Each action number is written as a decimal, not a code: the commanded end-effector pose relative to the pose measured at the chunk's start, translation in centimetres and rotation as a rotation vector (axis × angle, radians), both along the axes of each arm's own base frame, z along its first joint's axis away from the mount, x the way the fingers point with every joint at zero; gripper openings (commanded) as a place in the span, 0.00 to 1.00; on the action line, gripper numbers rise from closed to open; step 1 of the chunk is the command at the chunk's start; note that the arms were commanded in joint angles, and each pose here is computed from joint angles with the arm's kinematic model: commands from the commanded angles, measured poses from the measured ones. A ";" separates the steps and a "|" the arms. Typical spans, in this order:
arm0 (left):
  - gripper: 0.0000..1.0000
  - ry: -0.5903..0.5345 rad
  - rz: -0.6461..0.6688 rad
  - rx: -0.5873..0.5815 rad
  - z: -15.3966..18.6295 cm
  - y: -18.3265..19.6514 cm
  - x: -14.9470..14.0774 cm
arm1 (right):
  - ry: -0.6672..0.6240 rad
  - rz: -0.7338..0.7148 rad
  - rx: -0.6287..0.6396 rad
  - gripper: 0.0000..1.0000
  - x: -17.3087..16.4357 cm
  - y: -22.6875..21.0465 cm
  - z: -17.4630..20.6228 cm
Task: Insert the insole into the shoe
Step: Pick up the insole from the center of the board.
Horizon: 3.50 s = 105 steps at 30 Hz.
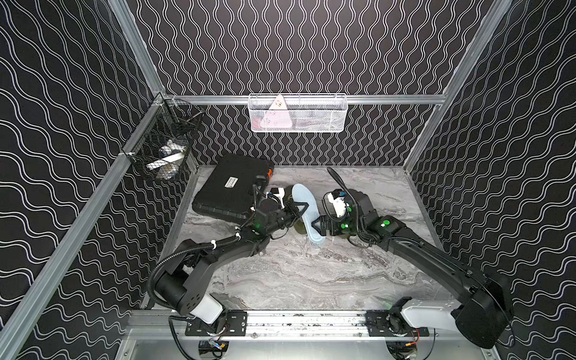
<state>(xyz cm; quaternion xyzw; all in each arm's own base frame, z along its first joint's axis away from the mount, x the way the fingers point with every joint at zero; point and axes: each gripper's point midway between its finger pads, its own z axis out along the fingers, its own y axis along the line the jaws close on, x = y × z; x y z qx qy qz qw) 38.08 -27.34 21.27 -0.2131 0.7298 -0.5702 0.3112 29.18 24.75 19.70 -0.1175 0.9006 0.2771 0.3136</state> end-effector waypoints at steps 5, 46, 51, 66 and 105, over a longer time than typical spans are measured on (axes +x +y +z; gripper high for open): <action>0.00 -0.023 -0.028 -0.205 2.4 -1.5 1.2 | -0.033 0.012 0.244 0.80 0.5 2.7 3.8; 0.34 -0.194 -0.061 -0.389 4.5 -0.2 3.5 | 0.119 0.036 0.420 0.00 0.4 1.3 4.5; 0.33 -0.218 -0.086 -0.391 5.0 -0.8 3.7 | 0.160 0.071 0.406 0.00 0.3 1.1 4.2; 0.00 -0.137 -0.001 -0.383 3.9 0.6 3.8 | 0.047 0.031 0.209 0.78 1.3 -1.9 3.6; 0.00 0.169 0.170 -0.228 -1.3 4.1 2.1 | -0.203 0.214 -0.277 0.86 3.0 5.6 -1.0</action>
